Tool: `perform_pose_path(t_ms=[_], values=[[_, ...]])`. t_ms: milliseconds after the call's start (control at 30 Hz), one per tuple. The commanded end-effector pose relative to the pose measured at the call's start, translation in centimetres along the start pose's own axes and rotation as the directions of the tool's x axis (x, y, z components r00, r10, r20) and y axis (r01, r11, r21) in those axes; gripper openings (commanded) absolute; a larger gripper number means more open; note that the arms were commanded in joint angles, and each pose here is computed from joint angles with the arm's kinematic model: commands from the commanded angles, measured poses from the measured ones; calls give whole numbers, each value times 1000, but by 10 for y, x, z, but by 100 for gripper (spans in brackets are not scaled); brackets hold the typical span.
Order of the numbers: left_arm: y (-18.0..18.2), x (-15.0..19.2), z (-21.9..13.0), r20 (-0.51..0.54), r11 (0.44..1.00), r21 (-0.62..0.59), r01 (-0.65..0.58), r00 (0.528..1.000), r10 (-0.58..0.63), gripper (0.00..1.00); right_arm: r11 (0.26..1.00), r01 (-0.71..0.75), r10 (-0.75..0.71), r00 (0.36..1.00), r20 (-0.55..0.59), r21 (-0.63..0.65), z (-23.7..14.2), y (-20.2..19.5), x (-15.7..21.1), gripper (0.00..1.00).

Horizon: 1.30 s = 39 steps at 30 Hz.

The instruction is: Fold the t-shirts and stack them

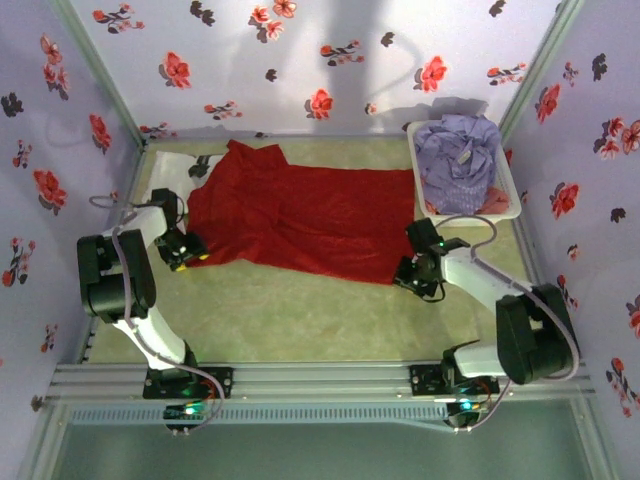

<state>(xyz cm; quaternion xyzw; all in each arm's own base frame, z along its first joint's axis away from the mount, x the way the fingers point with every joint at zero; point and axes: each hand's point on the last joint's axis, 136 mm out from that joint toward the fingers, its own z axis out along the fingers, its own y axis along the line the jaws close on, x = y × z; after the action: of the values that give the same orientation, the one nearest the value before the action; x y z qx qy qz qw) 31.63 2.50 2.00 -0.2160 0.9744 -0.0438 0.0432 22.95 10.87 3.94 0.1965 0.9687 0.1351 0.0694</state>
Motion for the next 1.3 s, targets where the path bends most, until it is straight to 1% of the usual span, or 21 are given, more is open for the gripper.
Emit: perform_pose_path(t_ms=[0, 133, 233, 300, 367, 467, 533, 733, 900, 1100, 1267], values=[[9, 8, -7, -29, 1000, -22, -22, 999, 21, 53, 995, 12, -10, 1000, 13, -102, -17, 21, 0, 27], [9, 8, -6, -43, 1000, -23, -20, 999, 19, 50, 988, 10, -6, 1000, 26, -155, -16, 38, -9, 16], [9, 8, -8, -39, 1000, -19, -17, 999, 16, 37, 986, 16, -13, 1000, 19, -163, -5, 45, -17, 8], [10, 7, -9, -33, 1000, -20, -16, 999, 15, 36, 987, 19, -17, 1000, 12, -161, 2, 49, -21, 3], [11, 7, -6, -44, 1000, -20, -12, 999, 11, 34, 988, 18, -20, 1000, -5, -152, 8, 49, -21, 0], [11, 9, 1, -66, 1000, -22, -5, 998, 3, 31, 996, -1, -2, 1000, -23, -92, 18, 34, -16, 0], [13, 10, 4, -71, 1000, -29, 3, 997, -5, 25, 999, -17, 15, 999, -44, -35, 24, 20, -10, 0], [22, 12, 6, -90, 998, -56, 31, 995, -36, 26, 988, -87, 99, 991, -94, 125, 37, -25, 16, 0], [29, 13, 6, -96, 996, -74, 40, 994, -47, 25, 967, -102, 130, 986, -108, 235, 34, -54, 32, 0], [40, 17, 4, -114, 993, -97, 66, 991, -77, 25, 948, -143, 172, 982, -81, 283, 15, -69, 43, 0], [42, 28, 1, -126, 993, -96, 74, 988, -86, 25, 955, -186, 207, 976, -67, 233, 10, -72, 54, 0]])
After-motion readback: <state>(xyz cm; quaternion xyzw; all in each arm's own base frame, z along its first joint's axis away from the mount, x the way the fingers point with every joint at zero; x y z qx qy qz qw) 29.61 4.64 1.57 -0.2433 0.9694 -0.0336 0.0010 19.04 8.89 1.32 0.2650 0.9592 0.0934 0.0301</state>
